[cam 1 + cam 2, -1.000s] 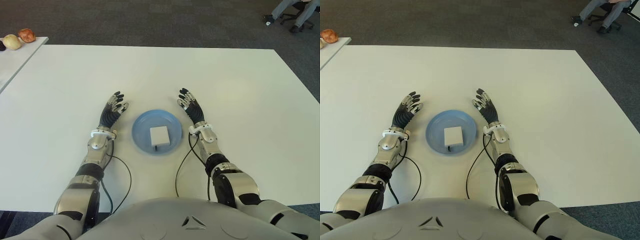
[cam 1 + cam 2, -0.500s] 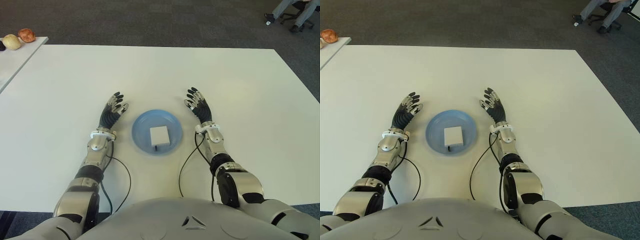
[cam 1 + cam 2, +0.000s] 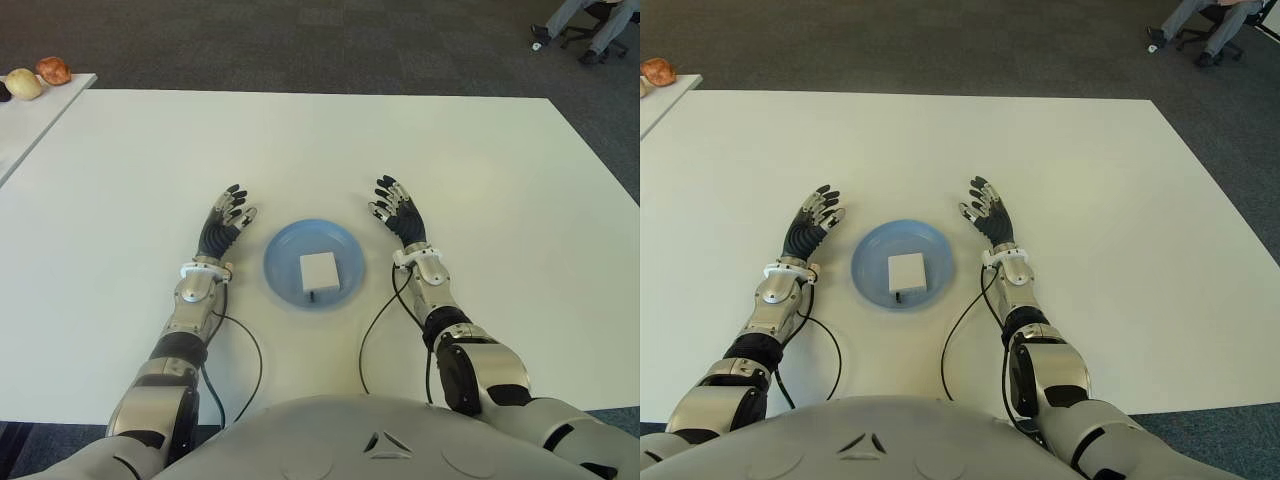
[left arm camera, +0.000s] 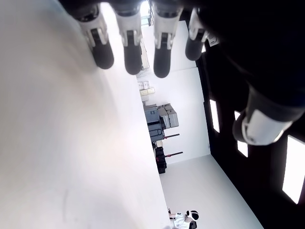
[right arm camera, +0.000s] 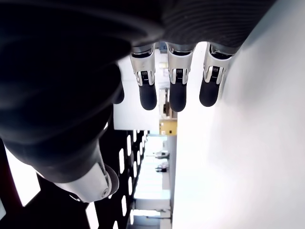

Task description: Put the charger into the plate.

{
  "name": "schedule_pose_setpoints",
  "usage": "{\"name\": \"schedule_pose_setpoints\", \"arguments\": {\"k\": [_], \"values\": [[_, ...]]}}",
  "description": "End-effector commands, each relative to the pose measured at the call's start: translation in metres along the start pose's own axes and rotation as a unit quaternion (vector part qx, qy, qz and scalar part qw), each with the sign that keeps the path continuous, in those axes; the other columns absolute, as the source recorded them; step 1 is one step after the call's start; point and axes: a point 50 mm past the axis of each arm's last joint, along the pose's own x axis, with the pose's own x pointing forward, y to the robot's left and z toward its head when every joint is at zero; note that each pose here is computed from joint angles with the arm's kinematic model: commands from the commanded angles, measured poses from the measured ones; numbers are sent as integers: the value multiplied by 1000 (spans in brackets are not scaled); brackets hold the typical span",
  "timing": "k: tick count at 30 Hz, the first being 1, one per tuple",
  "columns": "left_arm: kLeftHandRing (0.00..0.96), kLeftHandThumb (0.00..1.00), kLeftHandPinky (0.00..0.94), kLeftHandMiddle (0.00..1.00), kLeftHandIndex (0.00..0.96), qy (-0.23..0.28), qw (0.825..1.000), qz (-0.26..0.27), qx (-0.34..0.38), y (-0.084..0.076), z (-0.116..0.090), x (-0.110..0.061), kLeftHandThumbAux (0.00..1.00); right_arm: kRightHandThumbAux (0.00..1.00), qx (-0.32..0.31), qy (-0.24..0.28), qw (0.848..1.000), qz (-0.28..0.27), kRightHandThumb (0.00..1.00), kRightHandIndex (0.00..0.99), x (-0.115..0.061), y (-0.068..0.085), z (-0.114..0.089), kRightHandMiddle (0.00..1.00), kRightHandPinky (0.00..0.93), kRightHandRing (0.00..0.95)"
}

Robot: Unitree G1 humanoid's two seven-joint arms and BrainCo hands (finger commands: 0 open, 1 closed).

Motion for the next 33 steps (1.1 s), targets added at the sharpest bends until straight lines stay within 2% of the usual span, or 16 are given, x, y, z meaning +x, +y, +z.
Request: {"name": "schedule_pose_setpoints", "arguments": {"k": [1,33], "values": [[147,0,139,167,105,106,994,1,-9,-6,-39,-28,538,791,-2,48,999,-5,75,99,-16,1,-21,138,151,119],[159,0,152,174,107,107,994,19,-26,-13,-39,-25,558,794,1,54,999,-4,75,104,-18,-4,-23,155,162,134]]}}
